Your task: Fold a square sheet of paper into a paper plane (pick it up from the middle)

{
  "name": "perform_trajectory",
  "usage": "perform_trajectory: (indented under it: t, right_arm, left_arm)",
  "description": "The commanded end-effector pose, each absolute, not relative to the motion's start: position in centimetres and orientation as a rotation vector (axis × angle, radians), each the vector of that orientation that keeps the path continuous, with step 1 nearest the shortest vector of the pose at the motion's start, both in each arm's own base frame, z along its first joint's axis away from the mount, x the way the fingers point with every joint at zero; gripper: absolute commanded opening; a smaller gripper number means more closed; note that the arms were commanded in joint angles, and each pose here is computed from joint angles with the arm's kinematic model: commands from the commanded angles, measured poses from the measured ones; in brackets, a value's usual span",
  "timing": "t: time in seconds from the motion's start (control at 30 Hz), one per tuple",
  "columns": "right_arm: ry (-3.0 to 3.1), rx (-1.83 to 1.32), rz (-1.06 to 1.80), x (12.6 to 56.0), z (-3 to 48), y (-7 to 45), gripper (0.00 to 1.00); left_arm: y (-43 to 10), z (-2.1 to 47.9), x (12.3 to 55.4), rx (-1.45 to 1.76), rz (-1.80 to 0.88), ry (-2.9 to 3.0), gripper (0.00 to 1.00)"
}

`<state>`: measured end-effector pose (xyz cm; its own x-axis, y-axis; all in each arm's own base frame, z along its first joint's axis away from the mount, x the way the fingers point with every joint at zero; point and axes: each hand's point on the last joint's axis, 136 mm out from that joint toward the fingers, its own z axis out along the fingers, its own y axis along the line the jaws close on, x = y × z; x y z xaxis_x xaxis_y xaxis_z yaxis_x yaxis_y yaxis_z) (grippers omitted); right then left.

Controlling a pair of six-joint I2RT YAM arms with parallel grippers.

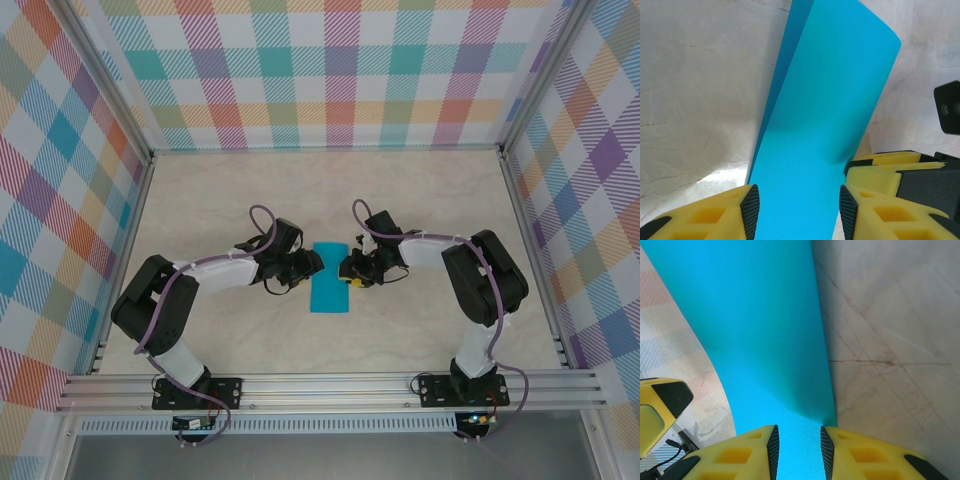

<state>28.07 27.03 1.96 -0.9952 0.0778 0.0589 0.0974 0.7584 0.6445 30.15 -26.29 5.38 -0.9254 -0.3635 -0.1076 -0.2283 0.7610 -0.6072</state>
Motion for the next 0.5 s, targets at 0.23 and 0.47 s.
perform_trajectory:
  t: [0.23, 0.47]
  right_arm:
    - [-2.912, -0.202, -0.924, 26.6, -0.7, 25.8, 0.31]
    - [-2.914, -0.22, -0.904, 26.4, -1.0, 25.5, 0.3]
  left_arm:
    - [-25.8, 5.0, 29.0, -0.495, -0.923, 2.765, 0.5]
    - [-26.0, 4.4, 28.0, -0.495, -0.948, 2.788, 0.51]
